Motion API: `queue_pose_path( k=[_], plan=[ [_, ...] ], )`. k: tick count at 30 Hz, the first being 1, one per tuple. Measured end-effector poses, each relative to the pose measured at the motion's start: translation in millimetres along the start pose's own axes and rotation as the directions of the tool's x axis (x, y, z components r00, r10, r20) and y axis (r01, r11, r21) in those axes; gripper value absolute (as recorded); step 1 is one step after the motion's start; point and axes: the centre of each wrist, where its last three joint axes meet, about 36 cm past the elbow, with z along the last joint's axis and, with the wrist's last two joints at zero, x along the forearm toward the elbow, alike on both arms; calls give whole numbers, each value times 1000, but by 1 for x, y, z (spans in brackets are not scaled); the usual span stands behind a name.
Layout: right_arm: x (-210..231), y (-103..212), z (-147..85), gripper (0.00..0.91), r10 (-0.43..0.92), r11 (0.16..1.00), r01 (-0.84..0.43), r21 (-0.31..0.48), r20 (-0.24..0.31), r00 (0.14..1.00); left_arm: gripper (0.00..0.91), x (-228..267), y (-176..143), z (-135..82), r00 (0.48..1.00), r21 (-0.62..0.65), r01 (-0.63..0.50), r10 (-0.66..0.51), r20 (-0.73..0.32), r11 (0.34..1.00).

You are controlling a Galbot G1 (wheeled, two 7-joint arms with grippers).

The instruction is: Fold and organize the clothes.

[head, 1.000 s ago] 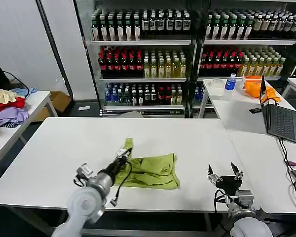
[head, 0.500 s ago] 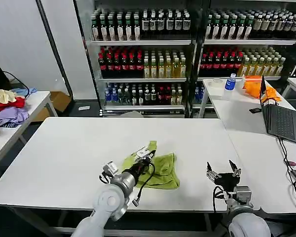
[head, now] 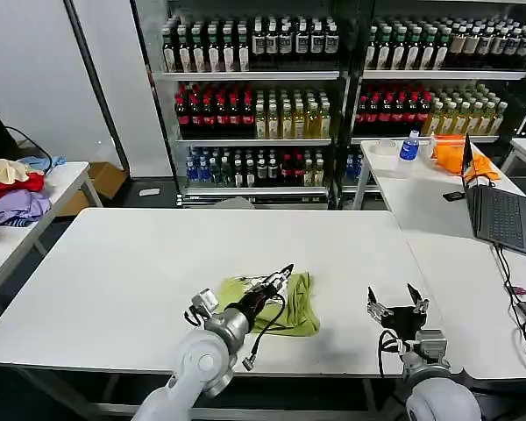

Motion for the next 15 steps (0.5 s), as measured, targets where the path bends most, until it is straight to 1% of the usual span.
queue_pose_path(
  k=[3,8,12,15],
  plan=[
    [2,0,0,907,2,1000,-2,-2,1,1000,907,8,8,-4,1000,-36,29,-28,13,999],
    [4,1,-1,907,0,1000,0,-2,2,1000,907,25,35,-13,991,-128,130,-126,39,983],
    [5,1,-3,907,-2,1000,2,2,4,1000,907,42,57,-21,979,-176,203,-196,54,963],
    [7,3,-3,907,-2,1000,2,2,3,1000,907,49,68,-24,970,-202,241,-235,55,949]
  ],
)
